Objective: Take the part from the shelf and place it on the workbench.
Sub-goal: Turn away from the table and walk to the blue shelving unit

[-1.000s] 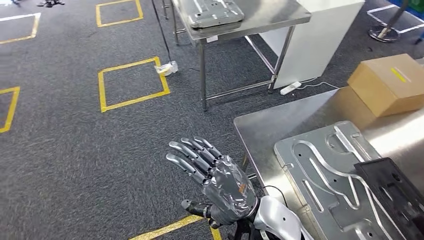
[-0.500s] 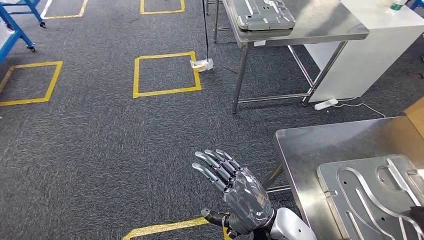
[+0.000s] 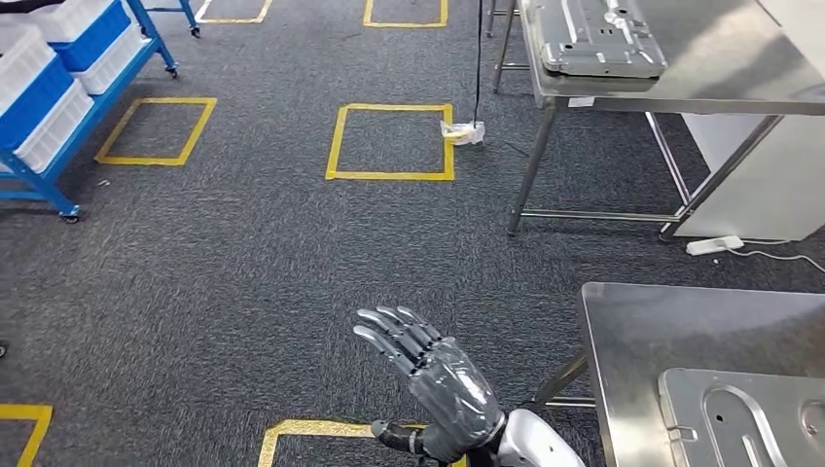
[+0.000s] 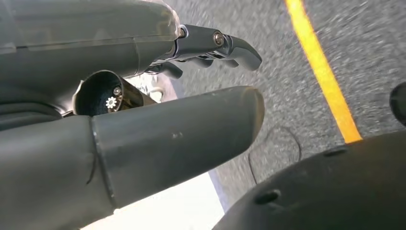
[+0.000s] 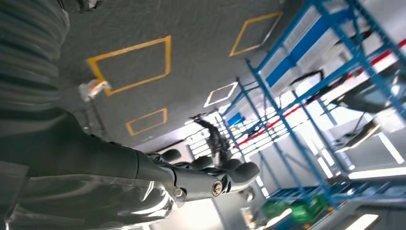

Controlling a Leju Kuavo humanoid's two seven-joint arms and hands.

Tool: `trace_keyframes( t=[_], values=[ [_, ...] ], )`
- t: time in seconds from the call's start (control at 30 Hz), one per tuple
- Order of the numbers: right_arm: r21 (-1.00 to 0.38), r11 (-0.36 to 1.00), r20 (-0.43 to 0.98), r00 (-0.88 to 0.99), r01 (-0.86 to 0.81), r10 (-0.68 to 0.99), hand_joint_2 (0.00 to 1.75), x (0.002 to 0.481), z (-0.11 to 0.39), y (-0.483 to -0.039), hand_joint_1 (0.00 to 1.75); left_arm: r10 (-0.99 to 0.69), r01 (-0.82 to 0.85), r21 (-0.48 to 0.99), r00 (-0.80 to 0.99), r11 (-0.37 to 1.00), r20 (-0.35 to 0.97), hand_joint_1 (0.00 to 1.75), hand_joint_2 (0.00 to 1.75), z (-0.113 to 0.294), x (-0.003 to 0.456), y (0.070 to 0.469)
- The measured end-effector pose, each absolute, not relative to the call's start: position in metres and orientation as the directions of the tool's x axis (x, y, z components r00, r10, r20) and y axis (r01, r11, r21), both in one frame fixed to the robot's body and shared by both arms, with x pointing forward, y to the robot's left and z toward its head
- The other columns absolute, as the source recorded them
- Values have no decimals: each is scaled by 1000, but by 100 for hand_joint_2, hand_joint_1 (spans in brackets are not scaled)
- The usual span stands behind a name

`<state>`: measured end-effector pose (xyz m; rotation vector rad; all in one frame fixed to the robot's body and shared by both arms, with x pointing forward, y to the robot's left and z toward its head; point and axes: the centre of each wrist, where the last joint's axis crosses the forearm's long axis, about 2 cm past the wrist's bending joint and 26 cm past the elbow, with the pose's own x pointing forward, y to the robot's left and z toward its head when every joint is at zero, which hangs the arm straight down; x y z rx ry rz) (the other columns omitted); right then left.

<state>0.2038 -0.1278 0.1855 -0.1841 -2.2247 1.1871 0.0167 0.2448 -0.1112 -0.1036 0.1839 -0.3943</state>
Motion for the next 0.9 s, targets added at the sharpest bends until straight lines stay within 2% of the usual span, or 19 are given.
trace_keyframes(
  t=[0.33,0.9],
  values=[
    [-790,587,445,-824,-178,350,175,212,194,-99,0,-407,386,-140,894,912,-187,0,0,-111,16,247],
    [-794,576,453,-819,-192,351,175,211,188,-98,0,-421,401,-132,885,907,-200,0,0,-112,16,249]
  ],
)
